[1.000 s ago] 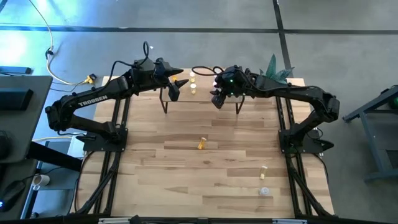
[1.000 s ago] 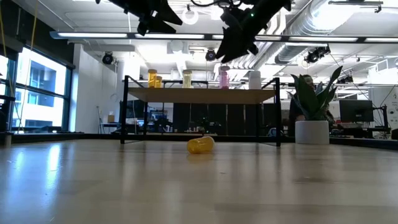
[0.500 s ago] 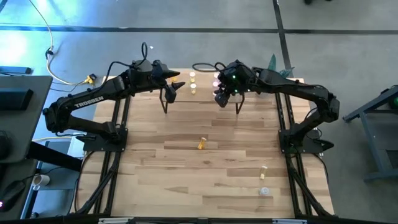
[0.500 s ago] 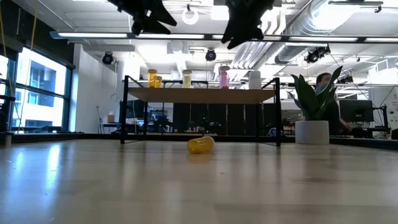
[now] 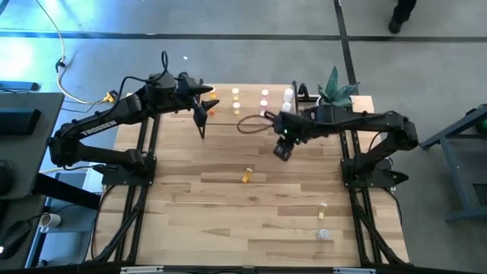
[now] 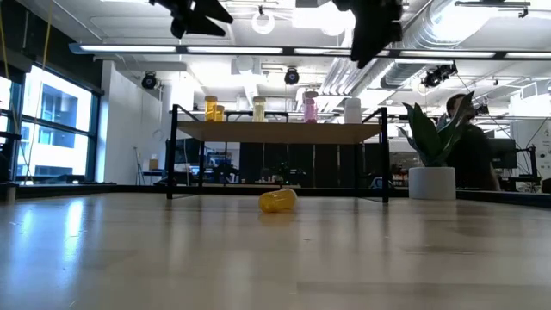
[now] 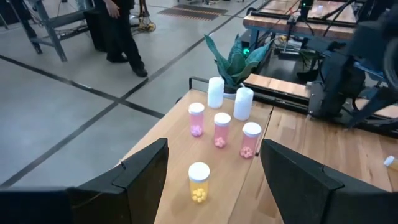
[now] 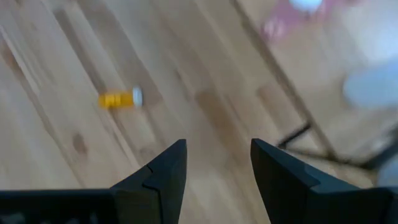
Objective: Pick and place medicine bottles onto shelf by color
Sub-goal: Put the yellow pill bottle on the shelf aligned with other yellow pill bottles
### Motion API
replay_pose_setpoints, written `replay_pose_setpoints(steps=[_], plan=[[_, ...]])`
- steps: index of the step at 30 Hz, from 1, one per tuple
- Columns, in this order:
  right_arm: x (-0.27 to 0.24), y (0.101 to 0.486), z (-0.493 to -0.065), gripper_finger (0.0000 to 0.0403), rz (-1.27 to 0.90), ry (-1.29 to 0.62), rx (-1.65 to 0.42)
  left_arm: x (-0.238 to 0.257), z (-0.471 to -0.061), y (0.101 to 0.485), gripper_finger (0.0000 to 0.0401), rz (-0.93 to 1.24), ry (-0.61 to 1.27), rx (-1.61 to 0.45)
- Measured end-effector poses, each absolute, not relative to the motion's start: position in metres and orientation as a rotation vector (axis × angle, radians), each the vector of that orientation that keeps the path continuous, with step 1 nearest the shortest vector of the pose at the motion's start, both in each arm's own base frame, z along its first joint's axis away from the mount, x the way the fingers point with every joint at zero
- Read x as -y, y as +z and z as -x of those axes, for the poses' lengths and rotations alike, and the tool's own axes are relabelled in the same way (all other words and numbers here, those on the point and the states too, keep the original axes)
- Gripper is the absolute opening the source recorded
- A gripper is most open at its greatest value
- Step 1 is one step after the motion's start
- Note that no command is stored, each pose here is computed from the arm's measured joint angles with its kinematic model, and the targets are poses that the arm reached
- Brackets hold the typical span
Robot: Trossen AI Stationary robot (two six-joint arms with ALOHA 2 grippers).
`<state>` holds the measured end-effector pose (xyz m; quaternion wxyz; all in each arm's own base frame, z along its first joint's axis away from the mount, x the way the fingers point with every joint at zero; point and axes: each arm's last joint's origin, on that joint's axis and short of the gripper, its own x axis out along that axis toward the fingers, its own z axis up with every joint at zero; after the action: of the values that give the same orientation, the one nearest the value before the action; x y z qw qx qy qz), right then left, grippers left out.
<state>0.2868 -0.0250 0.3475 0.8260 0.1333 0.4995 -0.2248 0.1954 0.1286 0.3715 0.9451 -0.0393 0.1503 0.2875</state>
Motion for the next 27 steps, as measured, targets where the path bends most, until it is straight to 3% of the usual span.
replay_pose_setpoints(steps=[11, 27], plan=[[-0.025, 0.329, -0.26, 0.017, -0.324, -0.599, -1.167, -0.128, -0.195, 0.372, 0.0243, 0.077, 0.586, -0.305], [-0.072, 0.293, -0.2, 0.017, -0.924, -0.804, -1.157, -0.128, -0.194, 0.37, 0.0243, 0.205, 0.605, -0.292]])
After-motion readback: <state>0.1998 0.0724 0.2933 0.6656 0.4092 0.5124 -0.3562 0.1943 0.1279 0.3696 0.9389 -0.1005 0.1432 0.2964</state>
